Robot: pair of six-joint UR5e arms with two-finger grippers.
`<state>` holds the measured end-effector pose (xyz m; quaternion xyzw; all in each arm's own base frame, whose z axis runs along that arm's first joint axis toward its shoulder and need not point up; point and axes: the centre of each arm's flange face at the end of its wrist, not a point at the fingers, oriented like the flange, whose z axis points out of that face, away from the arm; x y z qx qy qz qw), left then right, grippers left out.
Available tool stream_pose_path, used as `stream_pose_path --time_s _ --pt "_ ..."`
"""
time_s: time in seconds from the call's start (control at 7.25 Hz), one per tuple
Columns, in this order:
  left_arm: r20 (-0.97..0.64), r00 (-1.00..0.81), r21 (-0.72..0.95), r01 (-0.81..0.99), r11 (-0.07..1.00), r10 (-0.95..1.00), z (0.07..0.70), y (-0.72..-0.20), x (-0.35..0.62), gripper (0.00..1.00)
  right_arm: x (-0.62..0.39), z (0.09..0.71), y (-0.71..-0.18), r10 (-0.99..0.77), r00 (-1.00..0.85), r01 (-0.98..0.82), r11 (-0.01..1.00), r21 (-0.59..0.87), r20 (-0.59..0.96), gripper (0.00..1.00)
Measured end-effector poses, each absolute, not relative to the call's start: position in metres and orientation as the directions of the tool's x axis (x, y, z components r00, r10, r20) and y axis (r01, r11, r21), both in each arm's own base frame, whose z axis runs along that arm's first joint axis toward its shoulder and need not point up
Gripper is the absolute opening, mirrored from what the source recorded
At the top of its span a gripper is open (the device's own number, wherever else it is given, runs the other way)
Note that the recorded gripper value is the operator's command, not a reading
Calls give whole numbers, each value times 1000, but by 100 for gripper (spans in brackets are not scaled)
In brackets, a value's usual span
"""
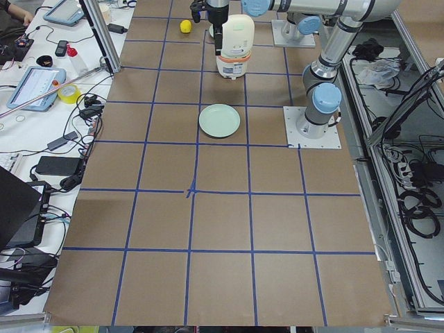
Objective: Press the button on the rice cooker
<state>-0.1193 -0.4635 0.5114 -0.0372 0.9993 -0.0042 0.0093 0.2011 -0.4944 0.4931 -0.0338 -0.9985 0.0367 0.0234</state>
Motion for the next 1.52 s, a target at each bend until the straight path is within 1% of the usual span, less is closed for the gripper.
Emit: stream_pose_path --time_s 1.52 --pt "-18 -997 -9 -74 997 -74 511 -463 -119 100 202 495 -492 67 -997 63 995 -81 41 100"
